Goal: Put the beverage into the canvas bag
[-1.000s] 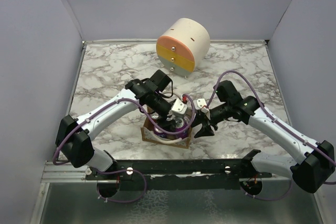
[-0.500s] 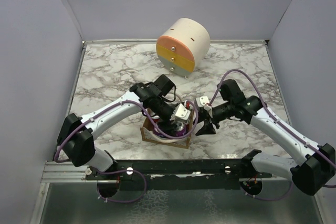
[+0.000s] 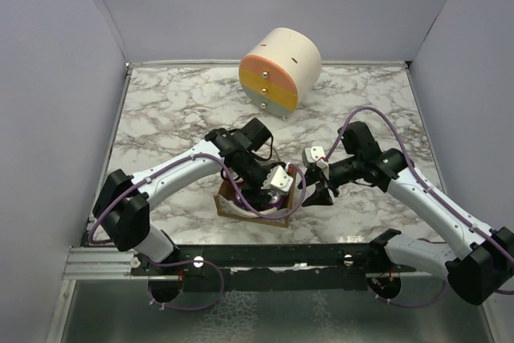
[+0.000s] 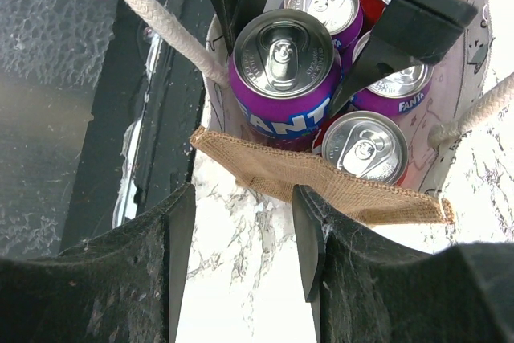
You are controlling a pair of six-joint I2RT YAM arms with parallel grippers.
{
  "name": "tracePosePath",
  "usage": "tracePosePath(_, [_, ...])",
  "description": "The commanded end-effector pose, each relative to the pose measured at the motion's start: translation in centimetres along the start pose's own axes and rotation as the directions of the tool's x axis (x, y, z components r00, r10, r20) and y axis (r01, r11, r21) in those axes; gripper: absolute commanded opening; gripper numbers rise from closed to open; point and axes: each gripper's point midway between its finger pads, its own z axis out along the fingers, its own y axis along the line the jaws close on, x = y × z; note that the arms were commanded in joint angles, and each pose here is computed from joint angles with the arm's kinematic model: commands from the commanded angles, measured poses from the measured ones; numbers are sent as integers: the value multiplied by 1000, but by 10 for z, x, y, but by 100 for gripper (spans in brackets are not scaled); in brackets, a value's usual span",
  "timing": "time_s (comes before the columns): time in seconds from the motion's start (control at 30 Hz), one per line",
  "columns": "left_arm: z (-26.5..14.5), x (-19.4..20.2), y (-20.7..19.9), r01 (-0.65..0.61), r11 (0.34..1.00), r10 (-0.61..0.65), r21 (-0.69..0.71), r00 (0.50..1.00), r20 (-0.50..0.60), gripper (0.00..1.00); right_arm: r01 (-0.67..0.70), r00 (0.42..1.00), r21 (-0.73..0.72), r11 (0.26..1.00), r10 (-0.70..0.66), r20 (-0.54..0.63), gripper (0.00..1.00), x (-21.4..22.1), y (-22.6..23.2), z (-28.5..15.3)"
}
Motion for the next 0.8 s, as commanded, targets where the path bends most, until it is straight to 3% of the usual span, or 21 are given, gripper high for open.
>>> tracePosePath(0.0, [-2, -9, 4, -95, 995, 95, 19, 995, 2, 3, 12, 999, -3, 1000, -12, 36, 52, -6, 1, -1])
tracePosePath(0.47, [6, 0, 7, -144, 987, 146, 64, 989, -26, 4, 9, 999, 48, 999, -11, 48, 54, -6, -3, -9])
tracePosePath(0.77, [11, 11, 11, -151, 985, 157, 88, 986, -62, 13, 1, 998, 98, 995, -7, 61, 56, -6, -9, -18])
